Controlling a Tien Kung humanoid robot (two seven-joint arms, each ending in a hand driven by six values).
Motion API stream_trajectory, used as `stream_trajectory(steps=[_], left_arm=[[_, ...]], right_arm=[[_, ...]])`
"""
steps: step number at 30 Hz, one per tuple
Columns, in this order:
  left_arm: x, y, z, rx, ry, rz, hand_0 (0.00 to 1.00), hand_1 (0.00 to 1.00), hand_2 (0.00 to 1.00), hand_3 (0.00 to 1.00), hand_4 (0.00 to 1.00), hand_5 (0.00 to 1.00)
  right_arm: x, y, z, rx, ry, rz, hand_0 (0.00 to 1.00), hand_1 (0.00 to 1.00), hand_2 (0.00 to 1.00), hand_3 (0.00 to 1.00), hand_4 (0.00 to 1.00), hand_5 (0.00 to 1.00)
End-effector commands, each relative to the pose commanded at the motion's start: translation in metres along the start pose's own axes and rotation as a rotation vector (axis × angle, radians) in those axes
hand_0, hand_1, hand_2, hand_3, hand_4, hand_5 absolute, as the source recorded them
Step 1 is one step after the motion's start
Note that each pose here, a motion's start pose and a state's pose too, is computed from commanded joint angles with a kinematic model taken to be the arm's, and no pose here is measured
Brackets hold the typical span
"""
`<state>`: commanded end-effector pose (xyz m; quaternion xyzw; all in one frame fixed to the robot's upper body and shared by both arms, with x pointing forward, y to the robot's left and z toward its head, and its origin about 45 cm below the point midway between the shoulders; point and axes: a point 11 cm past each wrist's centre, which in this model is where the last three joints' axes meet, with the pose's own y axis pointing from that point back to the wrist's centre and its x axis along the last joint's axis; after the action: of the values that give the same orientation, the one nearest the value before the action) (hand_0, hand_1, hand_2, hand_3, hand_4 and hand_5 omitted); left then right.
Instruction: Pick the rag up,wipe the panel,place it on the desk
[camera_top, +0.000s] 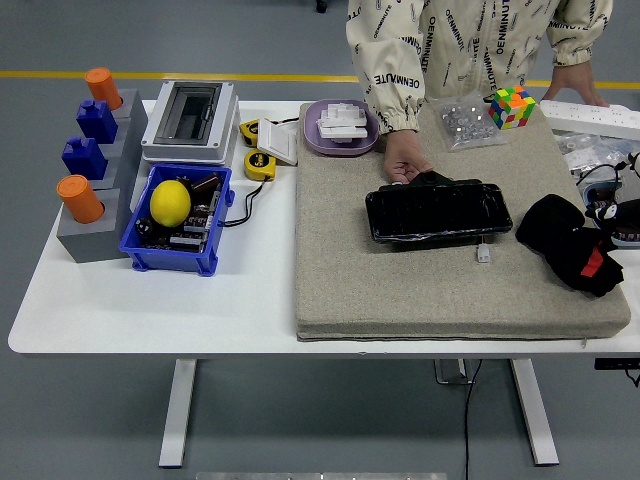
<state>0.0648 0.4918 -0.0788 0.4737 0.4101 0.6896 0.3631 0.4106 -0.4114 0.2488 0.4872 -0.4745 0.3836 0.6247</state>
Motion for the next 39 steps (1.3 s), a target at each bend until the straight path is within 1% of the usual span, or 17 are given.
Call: stream_trajectory(steps=[3,9,17,23,32,39], left_arm=[[0.0,0.0,-0.001,0.002,0.001,0.0,0.603,0.636,0.635,0.56,0.633,0.442],[0.001,0.0,-0.002,0.004,0.0,0.001,0.603,0.636,0.635,0.56,0.633,0.442],[0.001,0.0,-0.002,0.003,-0.001,0.002,0.603,0.636,0.636,0.56,0.633,0.442],[0.0,0.0,-0.002,0.003,-0.001,0.0,0.603,0.636,0.636,0.56,0.634,0.443],[0.001,0.0,-0.003,0.006,-0.001,0.001,0.603,0.636,0.636,0.559,0.634,0.443],[-0.002,0.0,-0.001,0.001,-0.001,-0.004,0.603,0.636,0.635,0.559,0.633,0.443]], right_arm=[[-0.004,0.001,0.0,-0.046,-0.059,0.003,0.711,0.694,0.783,0.787,0.998,0.701],[-0.014,0.002,-0.003,-0.094,-0.161,0.006,0.71,0.694,0.78,0.78,0.998,0.711],[-0.021,0.006,-0.021,-0.081,-0.229,0.005,0.717,0.696,0.779,0.782,0.998,0.723],[-0.029,0.007,-0.032,-0.063,-0.248,-0.009,0.708,0.689,0.777,0.781,0.998,0.726],[-0.044,0.001,-0.037,-0.061,-0.248,-0.012,0.709,0.689,0.775,0.779,0.998,0.727],[-0.053,-0.002,-0.037,-0.07,-0.251,-0.022,0.71,0.69,0.774,0.779,0.998,0.727]])
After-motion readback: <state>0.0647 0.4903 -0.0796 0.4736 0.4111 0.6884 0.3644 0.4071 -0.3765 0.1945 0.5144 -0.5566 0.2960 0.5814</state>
